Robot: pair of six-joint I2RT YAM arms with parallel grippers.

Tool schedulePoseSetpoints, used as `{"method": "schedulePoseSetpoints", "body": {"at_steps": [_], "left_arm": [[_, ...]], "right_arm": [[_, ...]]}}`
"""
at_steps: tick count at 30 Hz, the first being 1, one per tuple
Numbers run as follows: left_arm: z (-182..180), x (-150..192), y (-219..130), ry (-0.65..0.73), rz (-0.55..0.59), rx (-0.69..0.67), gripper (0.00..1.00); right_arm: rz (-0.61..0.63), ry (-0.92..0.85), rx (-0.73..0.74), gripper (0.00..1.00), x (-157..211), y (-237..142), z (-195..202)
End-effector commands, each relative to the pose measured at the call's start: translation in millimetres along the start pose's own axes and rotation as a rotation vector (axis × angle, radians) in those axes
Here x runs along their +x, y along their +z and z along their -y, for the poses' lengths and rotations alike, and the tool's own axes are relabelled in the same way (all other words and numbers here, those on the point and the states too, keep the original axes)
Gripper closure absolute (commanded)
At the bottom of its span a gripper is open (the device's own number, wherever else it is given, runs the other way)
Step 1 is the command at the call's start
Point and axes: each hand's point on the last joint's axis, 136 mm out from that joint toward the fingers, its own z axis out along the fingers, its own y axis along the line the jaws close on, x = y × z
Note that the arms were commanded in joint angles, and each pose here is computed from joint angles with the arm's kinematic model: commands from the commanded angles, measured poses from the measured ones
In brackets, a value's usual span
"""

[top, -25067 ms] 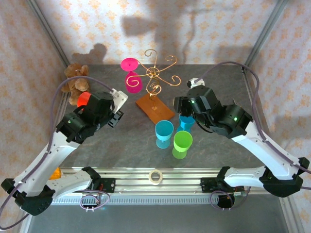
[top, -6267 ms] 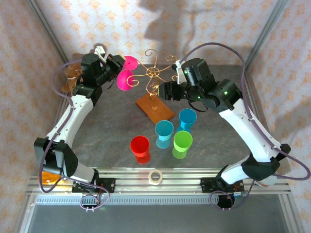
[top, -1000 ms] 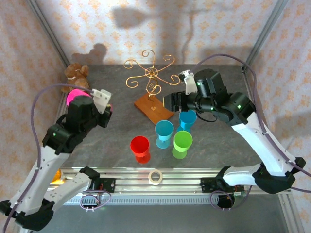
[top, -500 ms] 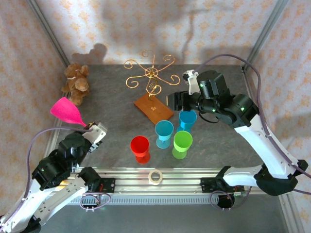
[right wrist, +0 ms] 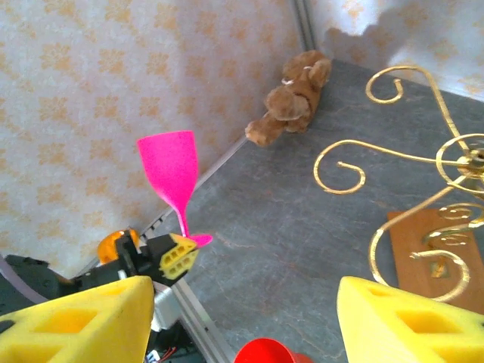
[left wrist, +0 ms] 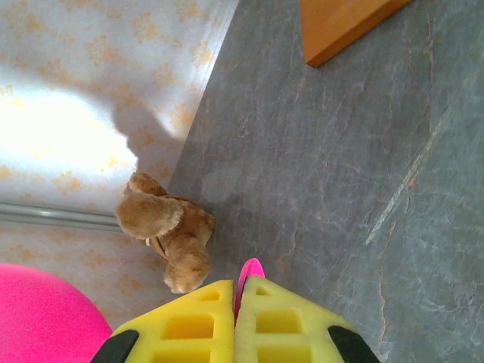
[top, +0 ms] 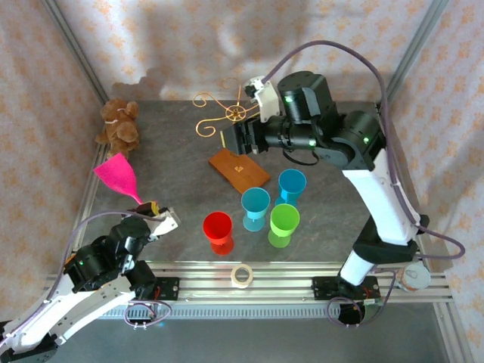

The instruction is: Take the wine glass off the wine glass rack

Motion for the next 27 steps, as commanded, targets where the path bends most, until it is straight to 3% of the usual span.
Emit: {"method": "schedulePoseSetpoints", "body": {"at_steps": [1,12,27], "left_arm": [[-6.0,8.2,3.4,0.151,-0.052,-0.085,1.00],[12.1,28.1,11.0,0.400,-0.116,-0.085,1.00],[26.5,19.1,10.8,0.466,-0.041,-0.051,1.00]], "right_arm": [[-0.080,-0.046,-0.047,0.34,18.9,19.0,-15.2],[-0.084,-0.183,-0.009,0.33,43.1,85.5,-43.4],[-0.040,-0.300,-0.136,0.21,38.1,148.5,-83.2]]}}
